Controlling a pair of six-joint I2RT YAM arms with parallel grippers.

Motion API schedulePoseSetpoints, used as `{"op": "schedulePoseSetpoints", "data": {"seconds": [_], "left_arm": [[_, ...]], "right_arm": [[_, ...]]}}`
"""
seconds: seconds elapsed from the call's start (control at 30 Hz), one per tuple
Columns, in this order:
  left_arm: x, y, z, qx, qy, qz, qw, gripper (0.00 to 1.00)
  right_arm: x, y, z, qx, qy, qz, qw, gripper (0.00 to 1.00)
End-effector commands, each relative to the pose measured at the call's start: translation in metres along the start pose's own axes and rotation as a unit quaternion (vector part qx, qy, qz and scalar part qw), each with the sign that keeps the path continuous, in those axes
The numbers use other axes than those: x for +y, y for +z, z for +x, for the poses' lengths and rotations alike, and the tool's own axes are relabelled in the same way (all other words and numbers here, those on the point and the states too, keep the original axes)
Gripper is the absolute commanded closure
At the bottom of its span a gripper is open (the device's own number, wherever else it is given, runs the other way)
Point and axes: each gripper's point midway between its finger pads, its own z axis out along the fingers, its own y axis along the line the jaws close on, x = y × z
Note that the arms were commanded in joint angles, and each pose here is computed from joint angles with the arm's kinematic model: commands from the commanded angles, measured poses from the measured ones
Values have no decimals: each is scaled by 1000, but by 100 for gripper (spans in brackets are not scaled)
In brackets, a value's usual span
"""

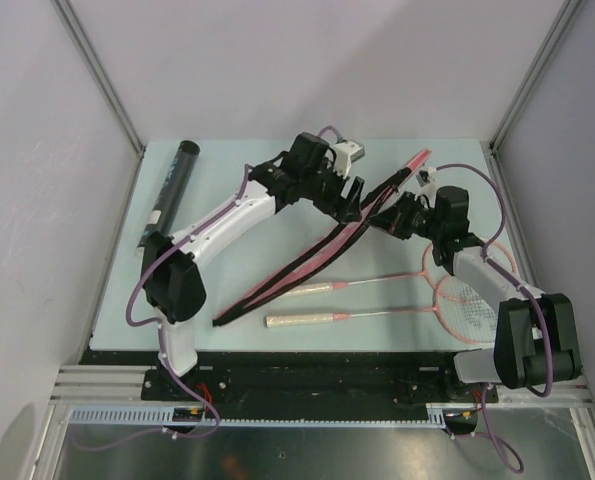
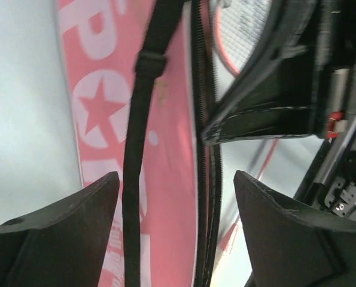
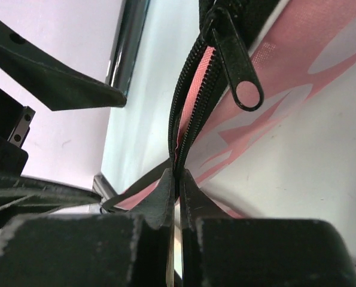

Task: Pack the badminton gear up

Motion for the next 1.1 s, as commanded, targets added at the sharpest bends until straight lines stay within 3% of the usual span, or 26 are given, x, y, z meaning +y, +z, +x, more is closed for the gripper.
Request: {"op": "schedulePoseSetpoints", "data": {"seconds": [0.0,0.17,0.27,0.6,0.7,0.8,0.83,0.93,1.0,1.07], "left_arm": [[-44,-18,-3,-9,52,75,996,24],[-36,-7,13,12,34,53,998,54],[-35,-4,20,19,36,38,998,62],[-29,9,40,42,66,-33,996,64],[-27,13,46,48,67,-48,995,58],[-10,13,49,49,70,-109,990,55],[3,10,48,47,72,-151,985,49],[18,7,48,45,68,-203,976,43],[24,7,49,46,68,-219,972,46],[30,7,47,43,68,-235,969,59]], "right_arm": [[37,-3,-7,23,-46,-82,995,100],[41,-2,-8,26,-45,-94,994,100],[40,-1,-7,30,-38,-95,994,100],[44,0,-10,28,-34,-106,993,100],[44,0,-10,30,-30,-106,993,100],[45,-1,-10,29,-32,-106,993,100],[45,-1,-11,27,-31,-105,994,100],[46,-2,-12,28,-26,-102,994,100],[45,-1,-12,26,-25,-95,995,100],[42,1,-11,27,-23,-83,996,100]]}}
